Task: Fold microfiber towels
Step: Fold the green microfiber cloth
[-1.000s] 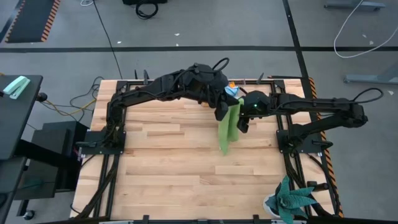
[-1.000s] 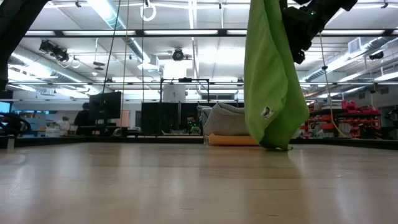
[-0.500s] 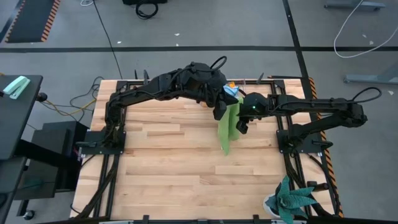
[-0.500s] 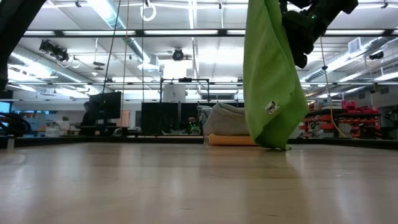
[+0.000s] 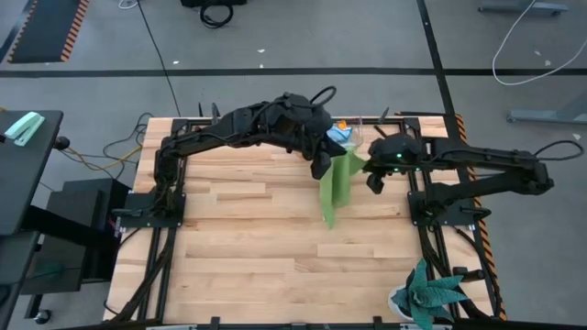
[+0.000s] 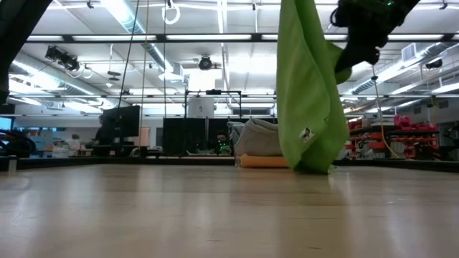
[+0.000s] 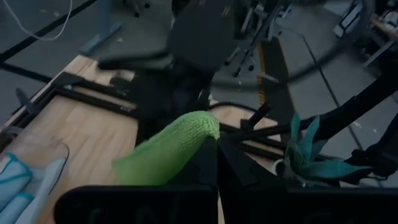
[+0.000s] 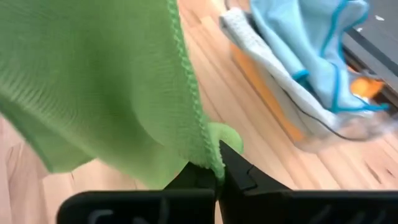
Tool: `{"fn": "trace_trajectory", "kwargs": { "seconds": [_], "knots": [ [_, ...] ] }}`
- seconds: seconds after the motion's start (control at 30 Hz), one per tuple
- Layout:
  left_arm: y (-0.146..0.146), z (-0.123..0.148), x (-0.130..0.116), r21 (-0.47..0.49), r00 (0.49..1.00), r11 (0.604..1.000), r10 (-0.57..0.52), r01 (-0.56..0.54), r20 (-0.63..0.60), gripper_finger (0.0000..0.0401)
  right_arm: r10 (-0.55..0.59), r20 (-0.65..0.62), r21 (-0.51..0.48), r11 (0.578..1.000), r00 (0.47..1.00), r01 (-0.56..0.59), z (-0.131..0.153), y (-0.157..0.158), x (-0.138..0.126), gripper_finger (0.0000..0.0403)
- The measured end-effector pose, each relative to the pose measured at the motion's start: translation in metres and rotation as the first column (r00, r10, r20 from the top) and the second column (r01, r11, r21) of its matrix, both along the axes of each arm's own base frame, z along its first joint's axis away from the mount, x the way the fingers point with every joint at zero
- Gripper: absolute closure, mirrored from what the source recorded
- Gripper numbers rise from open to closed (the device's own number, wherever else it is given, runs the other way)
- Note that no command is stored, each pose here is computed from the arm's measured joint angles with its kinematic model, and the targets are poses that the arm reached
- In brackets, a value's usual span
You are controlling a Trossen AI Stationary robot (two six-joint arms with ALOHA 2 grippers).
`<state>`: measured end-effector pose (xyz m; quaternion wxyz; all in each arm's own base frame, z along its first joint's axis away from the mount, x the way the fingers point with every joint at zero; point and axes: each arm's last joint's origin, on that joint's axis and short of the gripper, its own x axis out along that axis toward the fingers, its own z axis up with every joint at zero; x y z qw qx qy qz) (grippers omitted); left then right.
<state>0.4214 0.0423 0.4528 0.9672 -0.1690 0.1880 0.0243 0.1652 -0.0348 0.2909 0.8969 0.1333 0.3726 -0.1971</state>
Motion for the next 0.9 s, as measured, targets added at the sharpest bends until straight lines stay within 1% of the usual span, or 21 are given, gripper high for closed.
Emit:
{"fn": "trace_trajectory", "kwargs": {
  "seconds": [0.1, 0.17, 0.27, 0.37, 0.47, 0.57, 0.67, 0.77, 0.9],
  "knots": [
    [0.000, -0.005, -0.002, 0.005, 0.998, 1.000, 0.022, -0.021, -0.057, 0.0398, -0.019, 0.005, 0.003, 1.000, 1.000, 0.019, 0.005, 0.003, -0.015, 0.0400],
    [0.001, -0.011, -0.006, 0.029, 0.990, 0.998, 0.063, -0.059, -0.130, 0.0397, -0.029, -0.012, 0.016, 0.999, 1.000, 0.029, 0.006, 0.005, -0.026, 0.0401],
    [0.003, -0.020, -0.012, 0.081, 0.961, 0.990, 0.131, -0.115, -0.242, 0.0398, -0.042, -0.066, 0.037, 0.998, 0.997, 0.045, 0.004, 0.008, -0.043, 0.0401],
    [0.004, -0.028, -0.018, 0.119, 0.926, 0.983, 0.174, -0.142, -0.335, 0.0398, -0.049, -0.113, 0.049, 0.997, 0.992, 0.055, 0.004, 0.010, -0.057, 0.0402],
    [0.004, -0.032, -0.021, 0.139, 0.902, 0.978, 0.197, -0.154, -0.383, 0.0398, -0.055, -0.092, 0.052, 0.997, 0.994, 0.060, 0.015, 0.012, -0.064, 0.0402],
    [0.005, -0.033, -0.023, 0.158, 0.892, 0.973, 0.216, -0.166, -0.397, 0.0398, -0.046, -0.060, 0.037, 0.998, 0.997, 0.049, 0.032, 0.012, -0.066, 0.0402],
    [0.008, -0.033, -0.023, 0.171, 0.888, 0.968, 0.238, -0.183, -0.394, 0.0398, -0.036, -0.039, -0.009, 0.999, 0.999, 0.036, 0.053, 0.011, -0.064, 0.0402],
    [0.009, -0.032, -0.023, 0.175, 0.889, 0.967, 0.240, -0.185, -0.390, 0.0399, -0.022, -0.068, -0.045, 0.999, 0.997, 0.019, 0.072, 0.010, -0.061, 0.0402],
    [0.009, -0.028, -0.020, 0.192, 0.910, 0.966, 0.234, -0.176, -0.342, 0.0399, 0.025, -0.105, -0.080, 0.996, 0.994, -0.034, 0.100, 0.008, -0.054, 0.0402]
  ]
}}
